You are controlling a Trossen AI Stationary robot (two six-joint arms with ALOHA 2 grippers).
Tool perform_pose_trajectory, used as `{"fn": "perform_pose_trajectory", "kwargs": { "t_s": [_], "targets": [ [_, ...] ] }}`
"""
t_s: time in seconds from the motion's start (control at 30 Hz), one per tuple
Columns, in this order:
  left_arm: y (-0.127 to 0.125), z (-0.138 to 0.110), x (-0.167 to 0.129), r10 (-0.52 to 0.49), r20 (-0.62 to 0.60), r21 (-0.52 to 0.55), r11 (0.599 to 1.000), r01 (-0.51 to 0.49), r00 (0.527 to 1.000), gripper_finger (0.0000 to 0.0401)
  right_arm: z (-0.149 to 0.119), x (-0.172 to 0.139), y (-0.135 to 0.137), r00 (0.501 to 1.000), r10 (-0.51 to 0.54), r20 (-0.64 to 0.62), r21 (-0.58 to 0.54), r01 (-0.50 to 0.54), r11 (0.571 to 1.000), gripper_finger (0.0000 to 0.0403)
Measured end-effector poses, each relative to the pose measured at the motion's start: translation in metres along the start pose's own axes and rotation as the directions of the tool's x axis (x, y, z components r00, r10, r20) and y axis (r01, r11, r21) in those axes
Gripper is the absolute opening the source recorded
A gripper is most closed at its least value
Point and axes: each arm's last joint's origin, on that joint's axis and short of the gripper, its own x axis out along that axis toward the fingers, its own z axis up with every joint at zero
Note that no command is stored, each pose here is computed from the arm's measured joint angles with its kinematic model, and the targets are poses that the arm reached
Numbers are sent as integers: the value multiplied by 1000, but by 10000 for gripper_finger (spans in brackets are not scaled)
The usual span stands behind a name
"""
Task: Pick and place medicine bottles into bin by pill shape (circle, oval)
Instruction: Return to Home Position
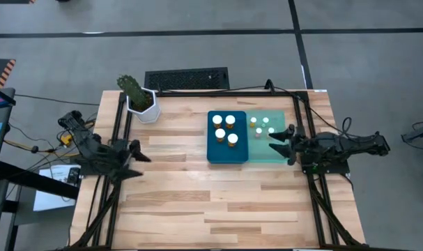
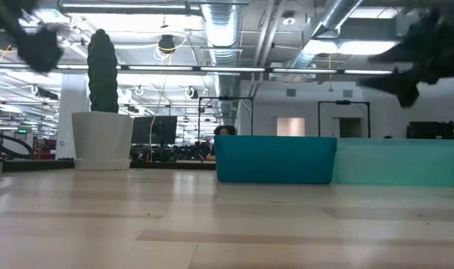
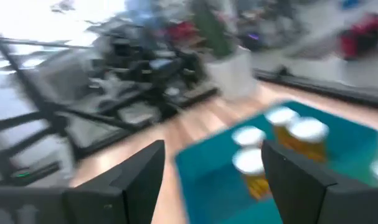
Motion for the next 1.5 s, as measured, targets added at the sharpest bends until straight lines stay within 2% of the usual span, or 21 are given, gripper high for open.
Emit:
{"fn": "perform_pose_trajectory", "kwargs": {
  "t_s": [0.07, 0.13, 0.37, 0.5, 0.6, 0.7, 0.83, 1.1, 1.33, 1.5],
  "targets": [
    [-7, 6, -1, -140, 18, 84, 987, 138, 990, 300, 4, 0, 4, 996, 84, 14, -40, -84, 996, 276],
    [-10, 8, -1, -218, 12, 138, 967, 215, 976, 300, 4, 0, 6, 991, 136, -1, -85, -135, 987, 276],
    [-6, -2, 0, -202, -71, 177, 961, 212, 977, 300, 3, -1, 6, 986, 168, -20, -135, -169, 976, 276],
    [-4, -15, 7, -277, -52, 170, 944, 282, 959, 300, 3, -1, 7, 977, 208, -40, -142, -211, 967, 276],
    [4, -37, 15, -313, -42, 163, 935, 316, 949, 300, 2, -1, 8, 976, 214, -49, -148, -219, 964, 276],
    [8, -42, 17, -273, -72, 144, 949, 281, 959, 300, 0, 0, 7, 976, 213, -53, -162, -219, 962, 276],
    [10, -37, 18, -255, -17, 219, 942, 253, 967, 300, -15, 4, 3, 968, 245, -49, -157, -249, 956, 276],
    [24, -29, 23, -150, 40, 316, 940, 130, 988, 300, -16, 4, 4, 956, 285, -70, -178, -293, 939, 276],
    [40, -24, 24, -130, 17, 308, 944, 118, 991, 300, -17, 4, 3, 957, 279, -79, -244, -289, 926, 276],
    [47, -20, 24, -95, 44, 318, 945, 76, 994, 300, -16, 4, 2, 963, 259, -73, -290, -269, 919, 276]
  ]
}}
